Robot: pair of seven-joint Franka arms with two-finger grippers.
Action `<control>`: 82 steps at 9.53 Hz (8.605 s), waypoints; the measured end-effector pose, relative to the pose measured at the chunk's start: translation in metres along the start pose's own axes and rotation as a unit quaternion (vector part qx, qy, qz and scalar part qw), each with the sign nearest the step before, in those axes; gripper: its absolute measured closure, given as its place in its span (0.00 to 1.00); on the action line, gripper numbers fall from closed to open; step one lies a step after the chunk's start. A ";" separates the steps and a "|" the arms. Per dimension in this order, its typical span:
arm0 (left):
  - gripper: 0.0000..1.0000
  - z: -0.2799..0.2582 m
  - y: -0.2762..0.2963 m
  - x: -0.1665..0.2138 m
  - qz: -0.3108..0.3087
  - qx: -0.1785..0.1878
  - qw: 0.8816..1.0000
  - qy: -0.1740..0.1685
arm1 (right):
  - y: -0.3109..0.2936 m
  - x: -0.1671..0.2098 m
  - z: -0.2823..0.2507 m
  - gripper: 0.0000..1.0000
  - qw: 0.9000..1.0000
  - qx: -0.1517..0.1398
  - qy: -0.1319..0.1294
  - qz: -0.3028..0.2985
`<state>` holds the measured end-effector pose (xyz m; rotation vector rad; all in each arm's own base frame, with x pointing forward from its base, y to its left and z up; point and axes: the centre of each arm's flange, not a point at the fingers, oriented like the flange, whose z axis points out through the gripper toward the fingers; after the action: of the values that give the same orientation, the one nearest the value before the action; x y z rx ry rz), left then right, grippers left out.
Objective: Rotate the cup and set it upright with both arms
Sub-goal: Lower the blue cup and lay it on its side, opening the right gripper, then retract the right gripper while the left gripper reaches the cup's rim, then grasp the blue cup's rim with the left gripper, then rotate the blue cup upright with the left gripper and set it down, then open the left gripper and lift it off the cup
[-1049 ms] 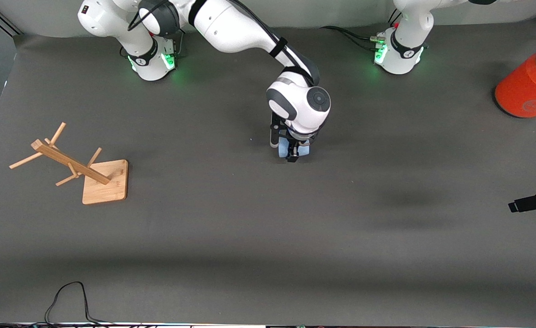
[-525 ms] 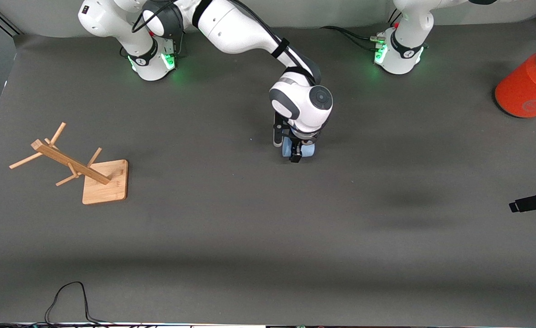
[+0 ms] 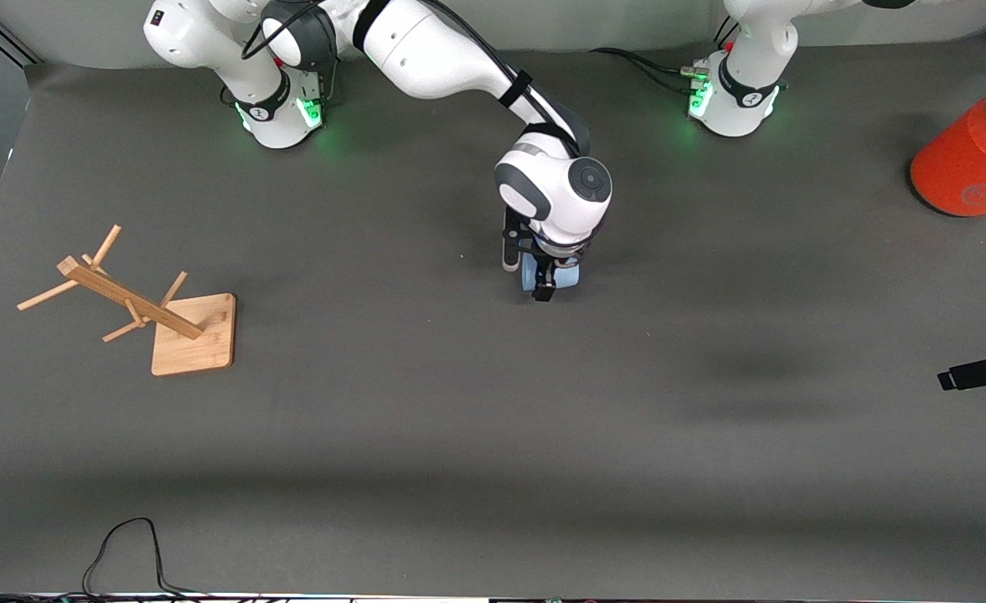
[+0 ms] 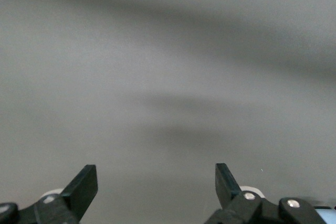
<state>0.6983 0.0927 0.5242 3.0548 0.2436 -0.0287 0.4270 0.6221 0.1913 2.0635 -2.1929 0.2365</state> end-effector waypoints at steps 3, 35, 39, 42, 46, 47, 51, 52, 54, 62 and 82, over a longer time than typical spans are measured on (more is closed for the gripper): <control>0.00 0.000 0.000 0.000 0.000 0.000 1.000 0.000 | -0.001 0.017 -0.066 0.00 1.000 -0.021 0.015 0.000; 0.39 0.388 0.578 -0.435 0.403 0.354 0.840 -0.079 | -0.193 0.706 -0.258 0.00 0.719 0.067 -0.091 -0.686; 0.92 0.387 0.574 -0.428 0.422 0.370 0.824 -0.079 | -0.194 0.705 -0.259 0.00 0.712 0.071 -0.087 -0.693; 0.92 0.371 0.568 -0.398 0.396 0.379 0.834 -0.064 | -0.194 0.702 -0.260 0.00 0.710 0.072 -0.087 -0.695; 0.93 0.194 0.541 -0.303 0.271 0.335 0.902 -0.016 | -0.195 0.703 -0.259 0.00 0.710 0.071 -0.087 -0.695; 0.93 0.125 0.511 -0.272 0.231 0.290 0.929 -0.006 | -0.195 0.702 -0.259 0.00 0.710 0.071 -0.088 -0.695; 0.93 -0.025 0.380 -0.227 0.129 0.156 0.979 0.009 | -0.195 0.700 -0.258 0.00 0.705 0.071 -0.087 -0.701; 0.93 -0.026 0.368 -0.227 0.120 0.131 0.984 0.018 | -0.195 0.700 -0.259 0.00 0.697 0.072 -0.086 -0.708; 0.93 -0.015 0.347 -0.230 0.099 0.081 0.991 0.045 | -0.195 0.699 -0.259 0.00 0.688 0.073 -0.085 -0.717; 0.93 0.197 0.405 -0.242 -0.034 0.010 0.992 0.123 | -0.195 0.699 -0.259 0.00 0.686 0.074 -0.085 -0.719; 0.00 0.060 0.374 -0.199 -0.101 0.070 0.984 0.130 | -0.195 0.697 -0.258 0.00 0.685 0.072 -0.087 -0.720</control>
<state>0.5606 -0.3115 0.4973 3.1532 0.5924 0.3580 0.5732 -0.0214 0.5856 3.1701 -0.0164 0.0102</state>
